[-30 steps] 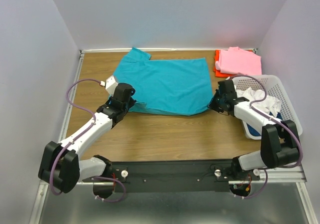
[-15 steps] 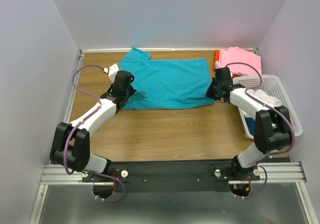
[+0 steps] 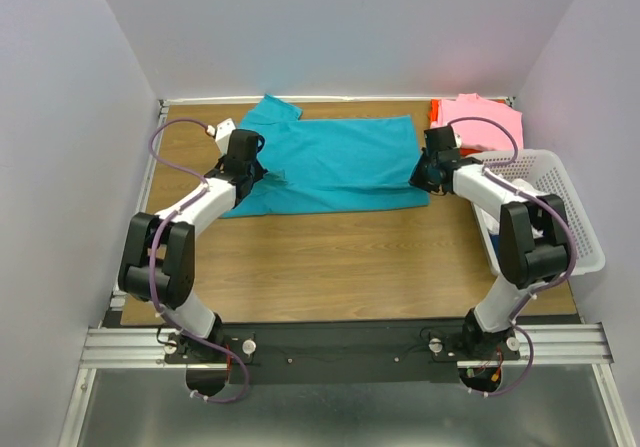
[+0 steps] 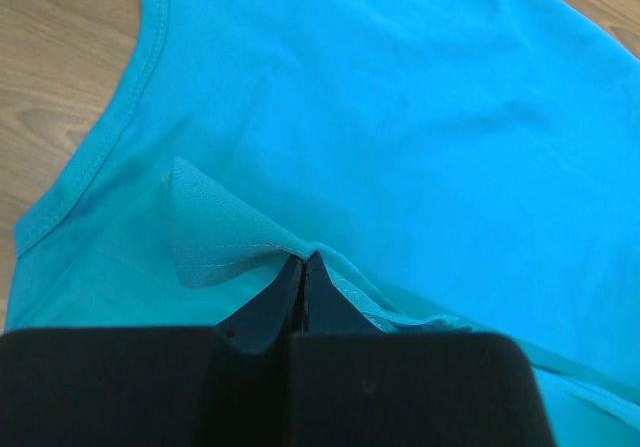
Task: Fold and stack the t-shirts
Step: Fold the tshirt
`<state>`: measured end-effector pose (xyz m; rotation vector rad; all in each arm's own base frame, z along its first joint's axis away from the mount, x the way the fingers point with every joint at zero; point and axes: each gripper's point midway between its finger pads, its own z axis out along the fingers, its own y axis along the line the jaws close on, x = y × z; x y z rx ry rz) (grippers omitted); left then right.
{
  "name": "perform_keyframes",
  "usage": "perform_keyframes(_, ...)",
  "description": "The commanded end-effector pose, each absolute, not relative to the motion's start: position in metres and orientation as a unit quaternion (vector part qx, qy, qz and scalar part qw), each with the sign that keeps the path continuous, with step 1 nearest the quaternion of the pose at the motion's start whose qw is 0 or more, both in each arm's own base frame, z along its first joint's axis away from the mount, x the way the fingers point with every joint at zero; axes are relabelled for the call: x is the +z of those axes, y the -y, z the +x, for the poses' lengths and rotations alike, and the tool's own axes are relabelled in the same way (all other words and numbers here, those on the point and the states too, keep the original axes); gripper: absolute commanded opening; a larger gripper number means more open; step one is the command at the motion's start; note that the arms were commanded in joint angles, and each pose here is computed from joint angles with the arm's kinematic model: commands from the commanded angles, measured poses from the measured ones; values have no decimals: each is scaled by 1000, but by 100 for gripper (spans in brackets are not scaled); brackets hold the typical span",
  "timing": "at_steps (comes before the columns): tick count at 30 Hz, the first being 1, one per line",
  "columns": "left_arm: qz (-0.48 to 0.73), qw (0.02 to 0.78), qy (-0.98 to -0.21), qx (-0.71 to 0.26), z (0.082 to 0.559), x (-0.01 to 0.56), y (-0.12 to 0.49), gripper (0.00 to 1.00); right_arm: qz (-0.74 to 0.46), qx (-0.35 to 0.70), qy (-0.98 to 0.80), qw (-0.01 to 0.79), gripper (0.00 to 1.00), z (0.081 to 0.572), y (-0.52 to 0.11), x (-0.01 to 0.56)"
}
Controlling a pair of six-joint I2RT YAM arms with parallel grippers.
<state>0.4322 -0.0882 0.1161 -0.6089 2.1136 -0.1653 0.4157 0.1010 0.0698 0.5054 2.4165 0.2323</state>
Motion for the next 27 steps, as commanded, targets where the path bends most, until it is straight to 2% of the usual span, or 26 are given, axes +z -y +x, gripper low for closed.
perform_keyframes(1,-236,454,-857,-66,447,115,87,0,208,57,-920,326,4,425,-88,65)
perform_keyframes(6,-233,446,-862,-64,457,105,89,1,210,41,-920,327,9,433,-84,59)
perform_keyframes(8,-238,444,-862,-59,463,102,85,21,213,28,-919,331,13,437,-79,58)
perform_keyframes(9,-242,448,-859,-56,467,103,82,38,214,17,-915,342,15,442,-74,63)
perform_keyframes(11,-248,451,-856,-46,472,103,78,61,214,12,-912,348,26,448,-72,67)
perform_keyframes(12,-250,454,-854,-46,477,109,75,82,213,9,-908,360,46,454,-70,75)
perform_keyframes(13,-251,457,-852,-47,480,115,75,97,213,8,-906,366,60,456,-69,81)
perform_keyframes(14,-253,461,-849,-49,482,121,73,98,213,8,-905,369,89,456,-68,85)
perform_keyframes(15,-254,465,-847,-53,484,127,73,98,210,9,-904,372,100,454,-68,88)
perform_keyframes(19,-249,477,-839,-85,472,146,79,98,190,44,-907,372,100,439,-78,101)
perform_keyframes(27,-202,430,-865,-160,447,111,111,98,79,175,-930,315,100,407,-141,84)
